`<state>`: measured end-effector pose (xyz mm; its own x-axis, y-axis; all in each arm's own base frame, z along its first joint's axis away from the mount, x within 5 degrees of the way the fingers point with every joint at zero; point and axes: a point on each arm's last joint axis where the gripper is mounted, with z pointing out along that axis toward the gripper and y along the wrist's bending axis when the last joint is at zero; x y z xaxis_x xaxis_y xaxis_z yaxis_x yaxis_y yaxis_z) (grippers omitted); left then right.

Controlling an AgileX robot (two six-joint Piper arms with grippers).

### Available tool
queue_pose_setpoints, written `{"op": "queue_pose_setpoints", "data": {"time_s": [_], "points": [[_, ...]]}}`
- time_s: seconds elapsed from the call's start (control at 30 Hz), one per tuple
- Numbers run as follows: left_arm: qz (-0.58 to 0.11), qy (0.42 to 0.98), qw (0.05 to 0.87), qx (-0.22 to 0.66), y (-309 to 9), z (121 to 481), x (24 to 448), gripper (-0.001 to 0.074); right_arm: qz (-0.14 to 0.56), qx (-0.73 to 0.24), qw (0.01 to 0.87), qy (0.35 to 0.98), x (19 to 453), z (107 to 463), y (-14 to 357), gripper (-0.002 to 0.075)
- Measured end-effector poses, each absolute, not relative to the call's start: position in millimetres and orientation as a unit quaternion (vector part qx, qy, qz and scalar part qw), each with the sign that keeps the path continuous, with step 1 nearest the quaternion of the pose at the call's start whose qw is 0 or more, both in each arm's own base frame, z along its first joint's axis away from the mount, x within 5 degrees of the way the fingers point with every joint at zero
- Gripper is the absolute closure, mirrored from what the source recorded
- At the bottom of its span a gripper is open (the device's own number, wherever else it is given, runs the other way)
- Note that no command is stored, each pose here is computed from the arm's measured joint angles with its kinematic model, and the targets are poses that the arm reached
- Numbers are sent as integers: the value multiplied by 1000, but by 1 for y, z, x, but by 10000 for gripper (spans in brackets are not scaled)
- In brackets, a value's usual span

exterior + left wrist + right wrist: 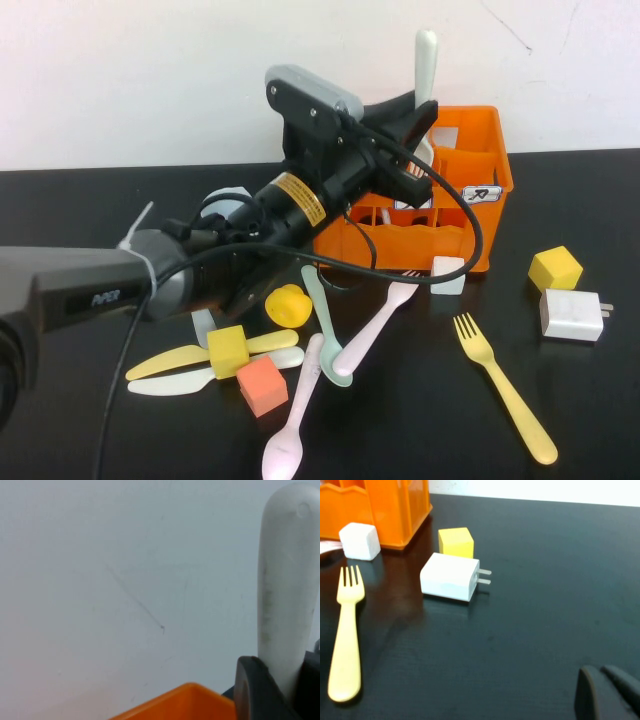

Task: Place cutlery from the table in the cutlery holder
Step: Place the fork on the box

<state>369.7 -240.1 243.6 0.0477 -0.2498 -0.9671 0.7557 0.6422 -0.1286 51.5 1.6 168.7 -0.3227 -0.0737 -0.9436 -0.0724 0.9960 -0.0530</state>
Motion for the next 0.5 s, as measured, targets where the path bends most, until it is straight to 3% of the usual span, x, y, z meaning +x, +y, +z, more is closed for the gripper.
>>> {"op": "queue_pose_setpoints", "data": {"time_s": [0.23, 0.5], "points": [[-347, 600, 690, 210, -240, 232, 374, 585, -1, -45, 580, 813, 51, 169, 2, 729], [-343, 608, 686, 208, -239, 231, 375, 417, -1, -45, 580, 813, 51, 169, 2, 729]]}}
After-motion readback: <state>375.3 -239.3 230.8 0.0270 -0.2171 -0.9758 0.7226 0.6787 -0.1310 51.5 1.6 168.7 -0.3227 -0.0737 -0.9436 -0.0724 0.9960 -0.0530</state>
